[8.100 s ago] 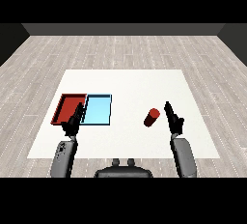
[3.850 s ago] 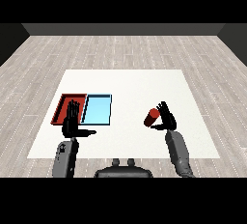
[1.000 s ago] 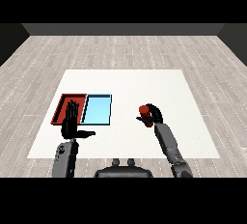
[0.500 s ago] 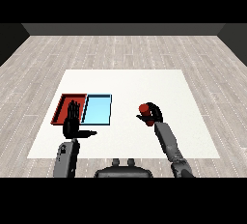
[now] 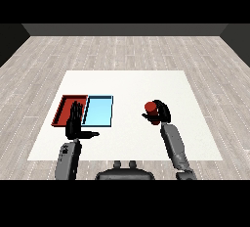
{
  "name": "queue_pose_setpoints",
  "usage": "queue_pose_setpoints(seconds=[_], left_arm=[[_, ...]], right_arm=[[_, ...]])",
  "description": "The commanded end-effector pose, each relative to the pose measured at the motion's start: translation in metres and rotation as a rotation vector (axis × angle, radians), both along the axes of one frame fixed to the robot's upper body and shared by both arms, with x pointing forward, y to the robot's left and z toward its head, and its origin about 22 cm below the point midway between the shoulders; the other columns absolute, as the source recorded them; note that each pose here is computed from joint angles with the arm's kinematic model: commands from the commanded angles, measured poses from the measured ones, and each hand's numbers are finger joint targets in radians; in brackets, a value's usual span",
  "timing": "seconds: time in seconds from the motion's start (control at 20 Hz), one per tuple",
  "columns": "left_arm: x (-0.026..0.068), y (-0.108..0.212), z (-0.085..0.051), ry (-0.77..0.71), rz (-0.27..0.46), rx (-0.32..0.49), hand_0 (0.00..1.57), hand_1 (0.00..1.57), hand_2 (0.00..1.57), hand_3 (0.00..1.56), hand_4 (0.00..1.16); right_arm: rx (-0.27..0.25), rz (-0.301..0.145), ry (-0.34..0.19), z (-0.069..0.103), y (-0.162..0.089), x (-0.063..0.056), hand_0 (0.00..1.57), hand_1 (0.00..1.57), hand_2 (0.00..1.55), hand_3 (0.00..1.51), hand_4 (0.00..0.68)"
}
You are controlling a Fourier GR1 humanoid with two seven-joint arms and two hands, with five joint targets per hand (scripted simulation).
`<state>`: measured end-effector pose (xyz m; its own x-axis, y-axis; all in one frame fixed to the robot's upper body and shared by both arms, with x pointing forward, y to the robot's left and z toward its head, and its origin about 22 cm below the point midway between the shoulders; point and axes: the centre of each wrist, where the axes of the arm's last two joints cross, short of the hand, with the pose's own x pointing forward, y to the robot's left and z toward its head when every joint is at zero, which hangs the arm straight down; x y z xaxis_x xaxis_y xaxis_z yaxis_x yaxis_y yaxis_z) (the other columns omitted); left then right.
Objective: Pick the red can and put it in the red box
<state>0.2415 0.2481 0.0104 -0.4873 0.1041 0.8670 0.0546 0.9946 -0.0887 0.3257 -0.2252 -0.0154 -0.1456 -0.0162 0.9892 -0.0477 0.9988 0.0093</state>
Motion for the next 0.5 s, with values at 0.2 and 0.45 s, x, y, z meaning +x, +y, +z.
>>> queue_pose_setpoints(seconds=[0.2,0.45], left_arm=[[0.0011,-0.023,0.019,-0.022,-0.041,0.045,0.0,0.0,0.0,0.0,0.0],[-0.0011,-0.041,0.032,0.028,-0.132,0.024,0.0,0.0,0.0,0.0,0.0]], right_arm=[[0.026,0.005,-0.137,0.055,-0.012,-0.016,1.54,1.54,1.47,1.4,0.623],[0.08,0.016,-0.24,0.072,0.043,-0.019,1.48,1.48,1.44,1.4,0.631]])
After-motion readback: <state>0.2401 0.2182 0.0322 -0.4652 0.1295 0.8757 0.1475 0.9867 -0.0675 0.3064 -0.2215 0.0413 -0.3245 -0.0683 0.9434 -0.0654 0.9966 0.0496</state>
